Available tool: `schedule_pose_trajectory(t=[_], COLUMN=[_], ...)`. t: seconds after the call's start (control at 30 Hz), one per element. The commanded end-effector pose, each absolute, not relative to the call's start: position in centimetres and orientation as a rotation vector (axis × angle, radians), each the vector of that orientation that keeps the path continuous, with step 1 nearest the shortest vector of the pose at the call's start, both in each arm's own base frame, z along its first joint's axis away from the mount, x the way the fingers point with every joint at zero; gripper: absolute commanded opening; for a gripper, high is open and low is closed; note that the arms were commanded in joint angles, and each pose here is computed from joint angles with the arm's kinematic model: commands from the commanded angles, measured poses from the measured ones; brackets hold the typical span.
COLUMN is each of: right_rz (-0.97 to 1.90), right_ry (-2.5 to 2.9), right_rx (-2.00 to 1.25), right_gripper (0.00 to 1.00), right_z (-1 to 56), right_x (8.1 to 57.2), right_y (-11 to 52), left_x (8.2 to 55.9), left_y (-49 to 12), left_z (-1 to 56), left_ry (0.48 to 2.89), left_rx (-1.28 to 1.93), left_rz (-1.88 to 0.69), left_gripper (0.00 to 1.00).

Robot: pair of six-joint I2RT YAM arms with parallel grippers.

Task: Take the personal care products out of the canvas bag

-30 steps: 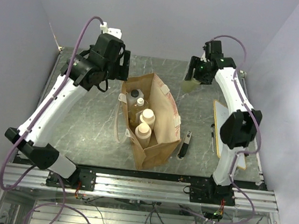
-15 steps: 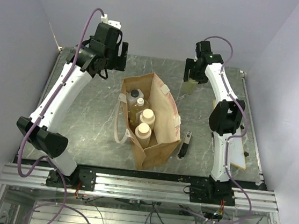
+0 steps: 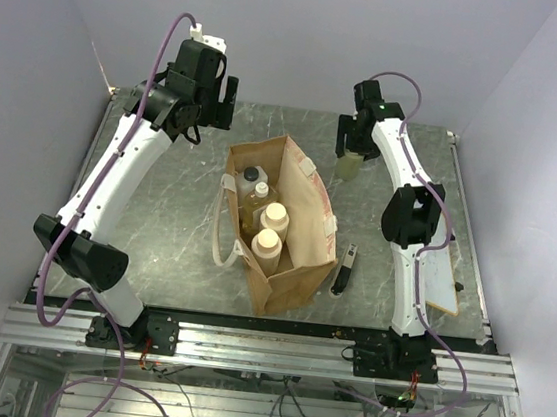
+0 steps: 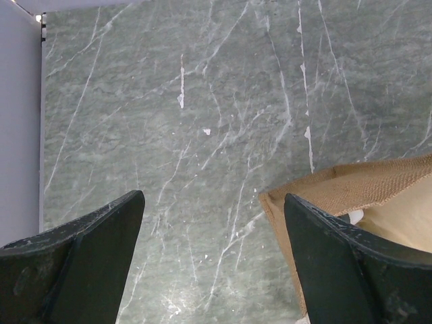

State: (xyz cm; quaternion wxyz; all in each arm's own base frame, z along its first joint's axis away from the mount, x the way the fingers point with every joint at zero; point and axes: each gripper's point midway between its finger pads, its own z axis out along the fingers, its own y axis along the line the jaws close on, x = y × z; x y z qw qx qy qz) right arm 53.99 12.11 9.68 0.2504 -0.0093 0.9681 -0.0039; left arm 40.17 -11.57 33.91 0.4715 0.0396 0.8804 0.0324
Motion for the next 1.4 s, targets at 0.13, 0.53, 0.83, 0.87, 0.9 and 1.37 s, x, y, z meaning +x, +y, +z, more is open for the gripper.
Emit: schedule_pose_trajectory(t=[0.13,0.53,0.83,0.87,0.9,1.37], right_rz=[-0.002,0.039,-0.027,-0.022,-0.011,0.597], right_ry=[2.545,2.472,2.414,2.411,2.405,2.301], right_rx=[-0.029,-0.027,-0.161,-0.174,-0.167,-0.187], right_gripper=[0.22,0.93,1.0,1.0,1.0,1.0], right_z=[12.1,14.5,19.7,20.1,20.6,29.3], right_x=[55.7,56.3,52.4,51.4,50.4,34.6], right_y=[12.3,12.8,13.9,14.2,14.2,16.8], left_x=[40.2,38.2,34.0,33.0,32.2,22.4], left_y=[-11.8,-12.5,-14.3,-14.8,-15.6,-18.6], left_z=[35.7,36.7,34.3,34.0,33.1,28.5], left_ry=[2.112,2.116,2.244,2.256,2.282,2.365], left_rx=[0.083,0.046,0.013,0.007,0.01,-0.233], left_rz=[0.03,-0.093,-0.299,-0.356,-0.422,-0.879], left_gripper=[0.95,0.95,0.95,0.95,0.96,0.96])
